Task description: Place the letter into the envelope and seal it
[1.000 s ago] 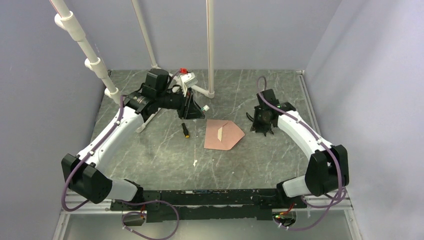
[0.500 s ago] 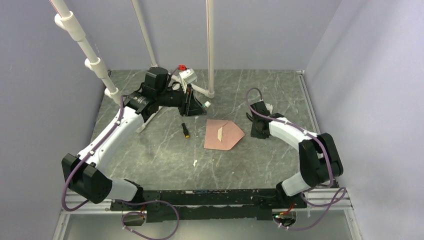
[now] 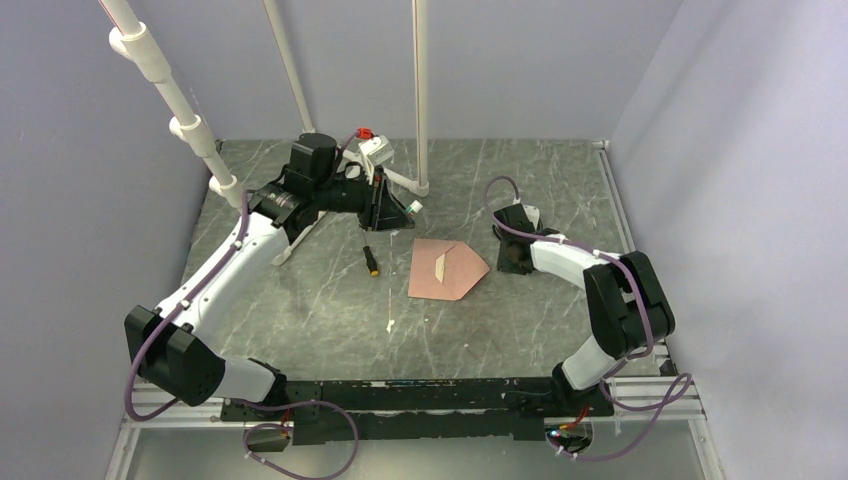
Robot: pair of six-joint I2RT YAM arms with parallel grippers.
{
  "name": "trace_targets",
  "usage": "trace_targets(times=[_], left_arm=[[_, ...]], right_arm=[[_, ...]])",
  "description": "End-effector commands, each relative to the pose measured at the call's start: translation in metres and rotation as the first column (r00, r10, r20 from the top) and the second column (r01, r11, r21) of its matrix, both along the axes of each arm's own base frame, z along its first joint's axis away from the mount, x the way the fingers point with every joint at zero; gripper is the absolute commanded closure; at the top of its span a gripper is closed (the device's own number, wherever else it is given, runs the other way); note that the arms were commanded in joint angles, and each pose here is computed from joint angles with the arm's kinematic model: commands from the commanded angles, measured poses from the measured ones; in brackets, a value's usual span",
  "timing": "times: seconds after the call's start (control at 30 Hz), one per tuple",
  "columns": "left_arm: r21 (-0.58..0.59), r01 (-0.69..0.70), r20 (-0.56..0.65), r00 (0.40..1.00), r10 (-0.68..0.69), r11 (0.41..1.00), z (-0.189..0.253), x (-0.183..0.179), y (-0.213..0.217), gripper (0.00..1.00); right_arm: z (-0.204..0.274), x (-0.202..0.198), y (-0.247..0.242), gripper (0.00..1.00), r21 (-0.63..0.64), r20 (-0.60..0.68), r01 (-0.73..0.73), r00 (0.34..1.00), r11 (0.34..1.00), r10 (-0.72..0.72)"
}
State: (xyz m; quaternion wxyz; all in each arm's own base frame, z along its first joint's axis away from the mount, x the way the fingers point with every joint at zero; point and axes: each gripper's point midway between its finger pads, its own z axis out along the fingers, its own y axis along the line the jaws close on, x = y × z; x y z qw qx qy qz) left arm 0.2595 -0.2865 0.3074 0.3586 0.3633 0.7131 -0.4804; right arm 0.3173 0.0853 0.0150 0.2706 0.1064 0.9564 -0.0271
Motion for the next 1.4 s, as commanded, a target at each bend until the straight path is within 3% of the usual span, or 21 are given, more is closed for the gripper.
trace_targets(times=[0.0, 0.23, 0.4, 0.5, 0.6, 0.7, 0.8, 0.87, 0.93, 1.03, 1.1, 1.27, 1.37], left_arm=[[-0.026, 0.02, 0.011, 1.0, -0.019, 0.999, 0.005, -0.002, -0.003, 0.98], [-0.029, 0.016, 0.013, 1.0, -0.016, 0.999, 0.007, -0.002, -0.003, 0.98], [-0.05, 0.014, 0.017, 1.0, -0.014, 0.999, 0.013, -0.001, -0.004, 0.98], [-0.09, 0.011, 0.023, 1.0, -0.009, 0.996, 0.025, 0.0, -0.007, 0.97], [-0.142, -0.011, 0.02, 1.0, 0.014, 0.99, 0.037, 0.003, -0.01, 0.98], [-0.213, -0.012, 0.008, 1.0, 0.013, 0.977, 0.05, 0.0, -0.014, 0.98], [-0.289, -0.03, -0.002, 1.0, 0.031, 0.957, 0.063, 0.0, -0.016, 0.97], [-0.333, -0.076, -0.025, 0.997, 0.072, 0.94, 0.075, 0.005, -0.016, 0.98], [-0.38, -0.143, -0.062, 0.99, 0.129, 0.914, 0.087, 0.013, -0.015, 0.98], [-0.454, -0.226, -0.096, 0.974, 0.205, 0.862, 0.106, 0.024, -0.011, 0.98], [-0.477, -0.283, -0.117, 0.959, 0.259, 0.832, 0.113, 0.032, -0.007, 0.98], [-0.503, -0.389, -0.192, 0.921, 0.339, 0.772, 0.113, 0.044, 0.001, 0.98], [-0.509, -0.402, -0.218, 0.915, 0.339, 0.761, 0.114, 0.045, 0.002, 0.97]], right_arm=[[-0.002, 0.0, -0.001, 0.74, -0.008, -0.001, -0.001, 1.0, 1.0, 0.001], [0.02, 0.003, 0.0, 0.55, 0.002, 0.022, 0.003, 1.0, 1.0, -0.003], [0.065, 0.006, -0.002, 0.45, 0.046, 0.086, 0.041, 0.995, 0.998, -0.045], [0.117, 0.012, -0.003, 0.34, 0.174, 0.234, 0.042, 0.969, 0.984, -0.083], [0.17, 0.018, 0.017, 0.3, 0.293, 0.388, -0.108, 0.922, 0.95, -0.015], [0.235, 0.009, 0.072, 0.29, 0.415, 0.554, -0.435, 0.817, 0.799, 0.157], [0.308, -0.015, 0.119, 0.28, 0.46, 0.741, -0.71, 0.638, 0.533, 0.21], [0.343, -0.035, 0.138, 0.28, 0.441, 0.814, -0.807, 0.543, 0.393, 0.204], [0.364, -0.049, 0.151, 0.27, 0.406, 0.854, -0.85, 0.483, 0.334, 0.191], [0.377, -0.056, 0.172, 0.26, 0.382, 0.861, -0.861, 0.463, 0.336, 0.208], [0.378, -0.057, 0.185, 0.26, 0.39, 0.85, -0.85, 0.48, 0.354, 0.217], [0.385, -0.057, 0.206, 0.28, 0.432, 0.845, -0.842, 0.504, 0.323, 0.182], [0.384, -0.046, 0.214, 0.3, 0.434, 0.828, -0.823, 0.525, 0.366, 0.196]])
